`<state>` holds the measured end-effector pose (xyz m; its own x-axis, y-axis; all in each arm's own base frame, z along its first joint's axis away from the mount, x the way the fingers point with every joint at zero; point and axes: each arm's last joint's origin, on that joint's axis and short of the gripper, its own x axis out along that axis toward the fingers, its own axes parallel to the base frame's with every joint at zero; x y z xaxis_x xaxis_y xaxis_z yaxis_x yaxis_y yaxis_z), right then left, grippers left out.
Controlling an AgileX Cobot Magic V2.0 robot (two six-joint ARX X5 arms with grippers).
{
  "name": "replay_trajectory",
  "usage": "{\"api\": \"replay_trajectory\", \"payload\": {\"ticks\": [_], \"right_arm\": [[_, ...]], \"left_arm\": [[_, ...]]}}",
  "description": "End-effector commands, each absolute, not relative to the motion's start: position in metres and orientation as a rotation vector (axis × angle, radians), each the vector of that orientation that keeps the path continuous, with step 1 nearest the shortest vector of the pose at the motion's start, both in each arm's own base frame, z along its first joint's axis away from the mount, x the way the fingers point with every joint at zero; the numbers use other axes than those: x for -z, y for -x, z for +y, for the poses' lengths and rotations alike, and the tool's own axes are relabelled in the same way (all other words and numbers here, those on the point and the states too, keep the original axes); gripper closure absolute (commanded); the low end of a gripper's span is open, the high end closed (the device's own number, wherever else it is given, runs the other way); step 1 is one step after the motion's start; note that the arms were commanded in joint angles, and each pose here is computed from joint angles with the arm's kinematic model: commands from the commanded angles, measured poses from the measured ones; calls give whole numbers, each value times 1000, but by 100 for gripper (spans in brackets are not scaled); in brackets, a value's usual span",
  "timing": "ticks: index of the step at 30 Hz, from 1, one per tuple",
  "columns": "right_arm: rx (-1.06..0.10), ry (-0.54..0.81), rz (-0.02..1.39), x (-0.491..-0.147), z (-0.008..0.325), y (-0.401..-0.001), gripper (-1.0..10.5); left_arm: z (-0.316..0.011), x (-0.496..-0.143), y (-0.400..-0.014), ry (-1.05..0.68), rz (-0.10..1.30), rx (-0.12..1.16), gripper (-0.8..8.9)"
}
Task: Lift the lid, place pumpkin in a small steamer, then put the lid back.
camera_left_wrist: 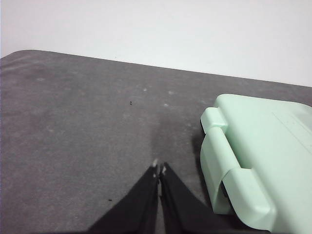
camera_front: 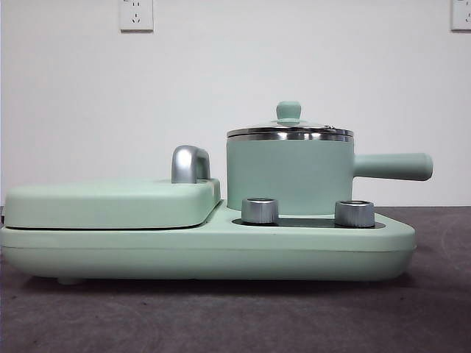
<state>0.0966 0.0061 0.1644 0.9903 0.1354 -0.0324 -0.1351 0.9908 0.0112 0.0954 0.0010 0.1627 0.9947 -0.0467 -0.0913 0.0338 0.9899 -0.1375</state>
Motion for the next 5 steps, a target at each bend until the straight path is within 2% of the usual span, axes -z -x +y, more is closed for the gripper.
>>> {"api": "replay_trajectory", "payload": {"ticks": [1,5], "right_arm": [[-136,-16,30,-164,6,-97,923],[-136,-16,30,-164,6,-97,923]], "left_arm": [[1,-157,-97,137,98,40,807],[1,-157,-97,137,98,40,807]]}}
